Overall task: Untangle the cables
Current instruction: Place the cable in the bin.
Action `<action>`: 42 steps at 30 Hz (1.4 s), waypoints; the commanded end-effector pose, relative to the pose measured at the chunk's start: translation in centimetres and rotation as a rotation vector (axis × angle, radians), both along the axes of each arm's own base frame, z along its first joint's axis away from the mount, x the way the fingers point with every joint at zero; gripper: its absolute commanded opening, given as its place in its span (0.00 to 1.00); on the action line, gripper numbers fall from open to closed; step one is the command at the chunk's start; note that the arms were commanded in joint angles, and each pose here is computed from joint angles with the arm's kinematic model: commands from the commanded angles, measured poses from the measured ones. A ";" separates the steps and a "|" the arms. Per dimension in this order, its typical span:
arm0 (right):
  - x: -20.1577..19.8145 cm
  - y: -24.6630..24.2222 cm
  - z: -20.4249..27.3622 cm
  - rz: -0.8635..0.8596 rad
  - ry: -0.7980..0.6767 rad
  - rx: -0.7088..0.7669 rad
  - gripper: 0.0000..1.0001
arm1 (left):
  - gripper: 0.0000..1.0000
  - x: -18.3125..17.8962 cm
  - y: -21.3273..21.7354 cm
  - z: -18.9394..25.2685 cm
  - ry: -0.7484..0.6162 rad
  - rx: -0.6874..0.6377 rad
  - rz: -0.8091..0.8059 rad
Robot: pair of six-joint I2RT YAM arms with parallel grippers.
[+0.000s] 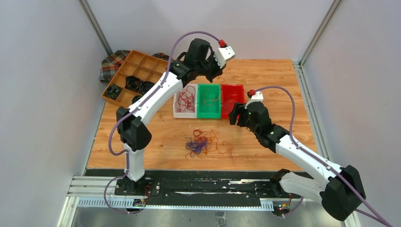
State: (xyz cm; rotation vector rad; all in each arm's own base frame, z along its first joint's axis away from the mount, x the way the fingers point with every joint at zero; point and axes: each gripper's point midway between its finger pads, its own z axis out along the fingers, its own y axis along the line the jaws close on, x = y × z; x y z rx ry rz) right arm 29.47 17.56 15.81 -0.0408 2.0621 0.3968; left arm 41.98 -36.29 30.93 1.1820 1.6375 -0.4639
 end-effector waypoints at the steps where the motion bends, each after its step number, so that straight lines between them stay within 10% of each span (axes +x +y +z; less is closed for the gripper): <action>1: 0.1 -1.8 0.2 -0.055 -0.013 -0.016 0.68 | 0.01 1.2 0.6 -3.7 0.073 0.068 0.105; 16: 0.8 -1.9 -0.1 -0.053 0.013 -0.031 0.69 | 0.00 1.6 3.4 -12.1 -0.041 0.315 0.081; 35: 1.1 -1.9 0.3 -0.059 0.017 -0.037 0.70 | 0.01 0.5 -0.2 -18.7 0.132 0.272 0.011; 42: 0.7 -2.1 0.2 -0.054 0.036 -0.054 0.71 | 0.37 -0.5 0.5 -19.3 0.201 0.292 0.011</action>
